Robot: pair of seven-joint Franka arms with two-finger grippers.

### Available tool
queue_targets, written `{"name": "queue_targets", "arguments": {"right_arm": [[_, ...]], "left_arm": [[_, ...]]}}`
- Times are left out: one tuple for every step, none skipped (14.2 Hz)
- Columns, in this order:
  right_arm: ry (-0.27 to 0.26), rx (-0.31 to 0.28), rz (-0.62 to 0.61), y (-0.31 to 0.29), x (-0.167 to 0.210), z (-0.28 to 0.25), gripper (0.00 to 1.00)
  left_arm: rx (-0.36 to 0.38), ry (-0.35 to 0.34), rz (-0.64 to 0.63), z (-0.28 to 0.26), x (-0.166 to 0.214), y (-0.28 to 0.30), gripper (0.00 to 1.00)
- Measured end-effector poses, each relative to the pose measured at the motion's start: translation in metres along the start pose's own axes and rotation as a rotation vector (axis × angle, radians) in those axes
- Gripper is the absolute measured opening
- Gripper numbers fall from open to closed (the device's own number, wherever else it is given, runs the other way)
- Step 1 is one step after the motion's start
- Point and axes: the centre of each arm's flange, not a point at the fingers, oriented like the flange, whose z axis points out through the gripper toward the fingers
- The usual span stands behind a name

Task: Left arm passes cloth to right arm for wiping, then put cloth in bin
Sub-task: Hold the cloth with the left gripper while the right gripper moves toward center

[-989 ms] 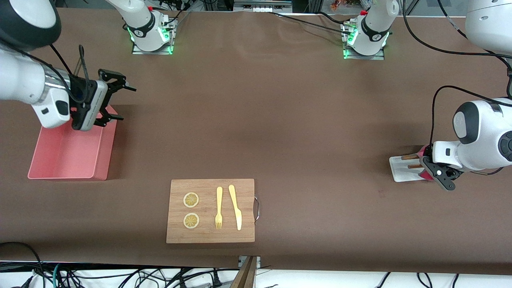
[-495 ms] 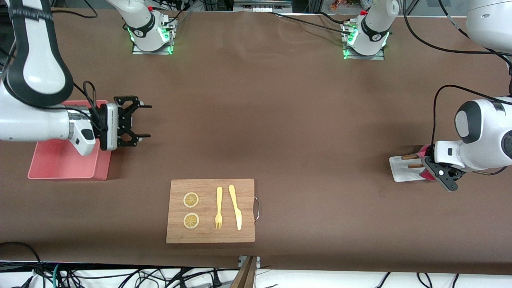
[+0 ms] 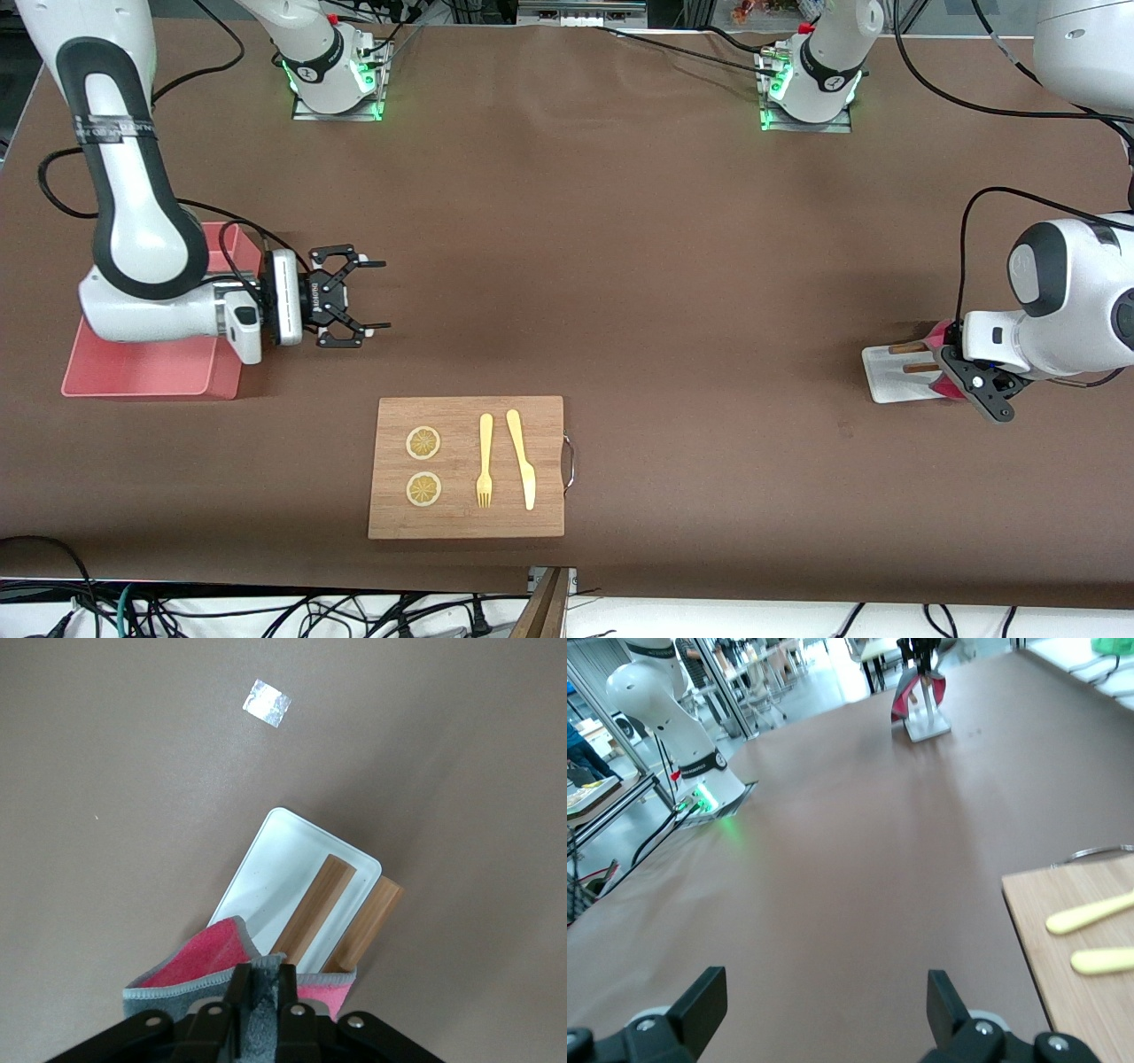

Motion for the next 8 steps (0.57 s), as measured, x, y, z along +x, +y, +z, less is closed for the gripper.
{"name": "queue_targets", "arguments": {"right_arm": [[0.020, -0.007, -0.023, 0.000, -0.002, 0.006, 1.00], [0.044, -0.009, -0.037, -0.001, -0.001, 0.011, 1.00], [0.073, -0.012, -0.044, -0.001, 0.000, 0.016, 1.00], [0.104, -0.013, -0.047, -0.002, 0.004, 0.023, 1.00], [0.130, -0.013, -0.048, -0.003, 0.009, 0.028, 0.99], [0.151, -0.014, -0.049, -0.003, 0.014, 0.032, 0.99], [0.168, -0.015, -0.051, -0.003, 0.019, 0.035, 0.99], [0.179, -0.015, -0.054, -0.004, 0.024, 0.037, 0.99]], "left_arm": [[-0.001, 0.000, 0.000, 0.000, 0.000, 0.000, 0.04], [0.000, 0.000, 0.001, 0.000, 0.000, 0.000, 0.01], [0.000, 0.000, 0.002, 0.000, 0.000, 0.000, 0.01], [0.002, 0.002, 0.002, -0.002, 0.000, 0.000, 0.02], [0.008, 0.005, 0.002, -0.005, 0.001, -0.001, 0.02], [0.019, 0.011, 0.001, -0.012, 0.000, -0.001, 0.02], [0.032, 0.019, 0.000, -0.022, -0.001, -0.001, 0.02], [0.043, 0.025, -0.002, -0.035, -0.002, -0.001, 0.02]]}}
